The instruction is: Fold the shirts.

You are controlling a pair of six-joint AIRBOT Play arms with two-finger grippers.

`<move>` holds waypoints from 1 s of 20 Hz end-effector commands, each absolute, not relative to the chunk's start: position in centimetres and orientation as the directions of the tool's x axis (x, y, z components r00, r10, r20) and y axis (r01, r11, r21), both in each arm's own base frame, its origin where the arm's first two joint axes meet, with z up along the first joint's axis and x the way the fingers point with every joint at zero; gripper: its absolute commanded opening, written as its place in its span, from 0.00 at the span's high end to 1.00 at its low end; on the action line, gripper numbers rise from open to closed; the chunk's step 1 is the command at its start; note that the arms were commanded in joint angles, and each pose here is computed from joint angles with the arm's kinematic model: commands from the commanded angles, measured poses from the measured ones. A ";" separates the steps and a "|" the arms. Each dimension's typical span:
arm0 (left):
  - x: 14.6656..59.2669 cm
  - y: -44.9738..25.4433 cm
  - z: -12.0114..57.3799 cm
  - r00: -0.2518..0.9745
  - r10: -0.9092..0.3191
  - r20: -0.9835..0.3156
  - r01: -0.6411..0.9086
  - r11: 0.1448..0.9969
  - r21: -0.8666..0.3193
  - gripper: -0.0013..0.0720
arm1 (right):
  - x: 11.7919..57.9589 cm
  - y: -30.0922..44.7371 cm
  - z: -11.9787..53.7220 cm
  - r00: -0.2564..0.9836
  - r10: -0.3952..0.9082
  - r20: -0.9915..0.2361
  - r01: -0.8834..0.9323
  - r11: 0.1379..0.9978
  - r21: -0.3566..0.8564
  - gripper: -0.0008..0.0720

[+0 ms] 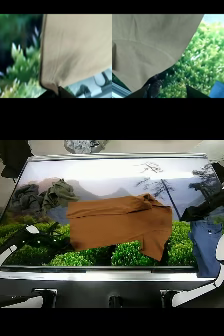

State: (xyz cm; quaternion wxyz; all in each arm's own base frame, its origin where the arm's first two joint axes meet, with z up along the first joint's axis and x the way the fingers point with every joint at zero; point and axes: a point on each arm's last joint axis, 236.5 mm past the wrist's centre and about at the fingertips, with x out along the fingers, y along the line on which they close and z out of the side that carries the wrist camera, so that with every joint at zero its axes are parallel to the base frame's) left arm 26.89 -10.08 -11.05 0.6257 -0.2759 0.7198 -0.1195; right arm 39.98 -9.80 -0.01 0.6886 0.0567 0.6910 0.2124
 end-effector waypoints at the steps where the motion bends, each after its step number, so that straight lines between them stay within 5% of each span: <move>1: 28.3 -9.5 -11.6 -0.004 -0.512 -0.859 -0.251 0.832 -0.495 0.93 | 39.5 -9.7 -1.0 -0.062 0.376 -0.924 -0.208 0.901 0.381 0.24; 8: 28.4 -9.5 -11.3 0.003 -0.512 -0.859 -0.241 0.833 -0.498 0.93 | 37.3 -8.5 -6.0 -0.130 0.412 -0.902 -0.160 0.889 0.430 0.24; 18: 28.9 -9.4 -10.9 0.028 -0.506 -0.862 -0.190 0.844 -0.502 0.93 | 40.3 -6.7 -11.4 0.038 0.474 -0.880 -0.019 0.881 0.473 0.31; 20: 29.3 -9.3 -10.7 0.041 -0.503 -0.863 -0.176 0.847 -0.502 0.93 | 40.1 -6.5 -11.3 0.030 0.482 -0.875 -0.003 0.876 0.482 0.63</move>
